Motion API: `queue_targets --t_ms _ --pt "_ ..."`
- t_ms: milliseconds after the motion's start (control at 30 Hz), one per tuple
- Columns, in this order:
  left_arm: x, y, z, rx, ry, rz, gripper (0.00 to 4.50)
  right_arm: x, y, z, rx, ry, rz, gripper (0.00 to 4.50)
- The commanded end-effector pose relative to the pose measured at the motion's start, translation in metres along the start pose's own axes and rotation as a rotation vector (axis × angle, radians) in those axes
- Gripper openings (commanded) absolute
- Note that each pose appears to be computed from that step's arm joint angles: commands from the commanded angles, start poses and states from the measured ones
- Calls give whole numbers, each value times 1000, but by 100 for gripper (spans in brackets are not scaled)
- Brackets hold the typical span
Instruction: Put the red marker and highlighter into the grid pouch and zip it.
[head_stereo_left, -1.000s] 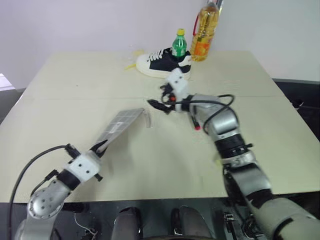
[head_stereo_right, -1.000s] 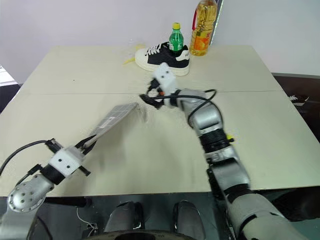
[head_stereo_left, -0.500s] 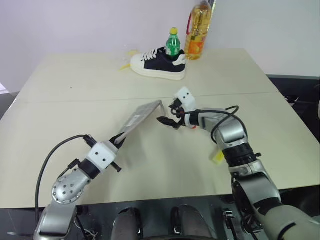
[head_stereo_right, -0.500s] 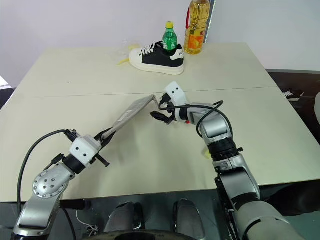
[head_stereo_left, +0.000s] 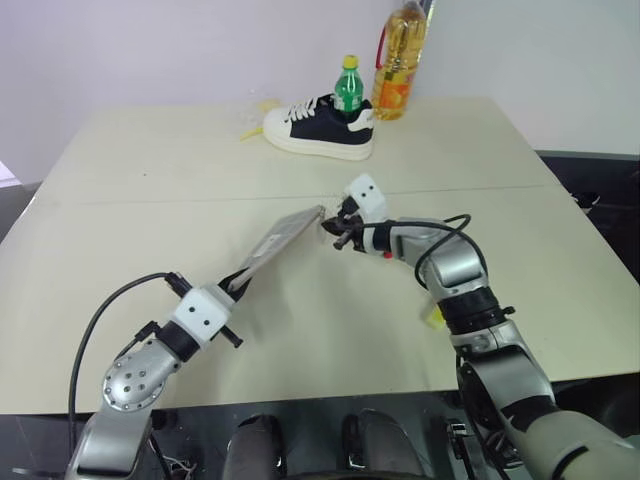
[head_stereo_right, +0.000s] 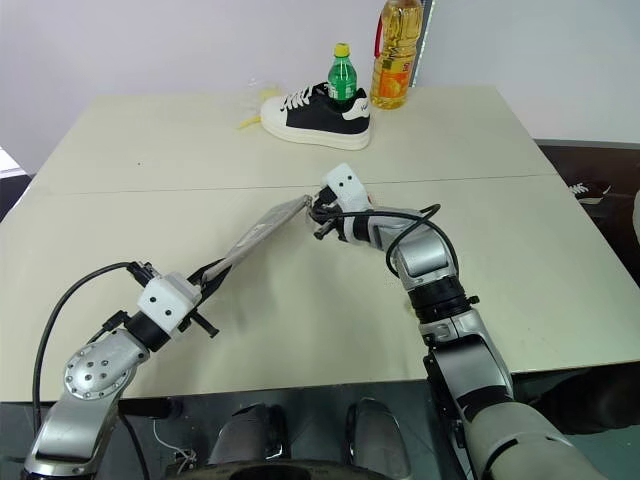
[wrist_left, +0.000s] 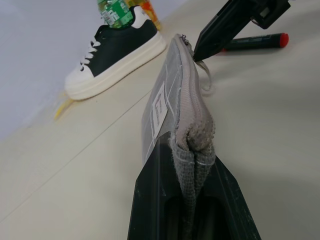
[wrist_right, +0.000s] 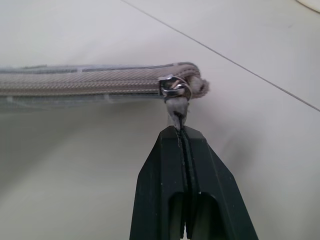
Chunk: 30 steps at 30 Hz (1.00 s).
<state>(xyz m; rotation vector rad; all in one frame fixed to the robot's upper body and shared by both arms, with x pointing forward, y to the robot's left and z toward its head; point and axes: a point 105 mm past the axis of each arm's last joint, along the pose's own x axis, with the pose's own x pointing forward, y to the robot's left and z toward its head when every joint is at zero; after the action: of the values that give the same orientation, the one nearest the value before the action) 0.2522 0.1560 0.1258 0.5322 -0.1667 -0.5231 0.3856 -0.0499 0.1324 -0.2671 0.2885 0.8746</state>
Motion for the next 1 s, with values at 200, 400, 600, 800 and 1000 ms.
queue_targets --t_ms 200,400,600,800,1000 --pt "19 -1 14 -28 -62 35 0 -12 33 31 -205 -80 122 2" --pt "35 -3 10 -65 -70 42 0 -27 76 45 -284 -144 302 2" --pt "46 -8 10 -84 -83 32 0 -33 104 49 -298 -162 396 2" --pt "65 -11 12 -112 -104 50 0 -37 129 54 -298 -181 500 2" --pt "73 -7 16 -119 -123 85 0 -39 122 52 -294 -163 477 2"
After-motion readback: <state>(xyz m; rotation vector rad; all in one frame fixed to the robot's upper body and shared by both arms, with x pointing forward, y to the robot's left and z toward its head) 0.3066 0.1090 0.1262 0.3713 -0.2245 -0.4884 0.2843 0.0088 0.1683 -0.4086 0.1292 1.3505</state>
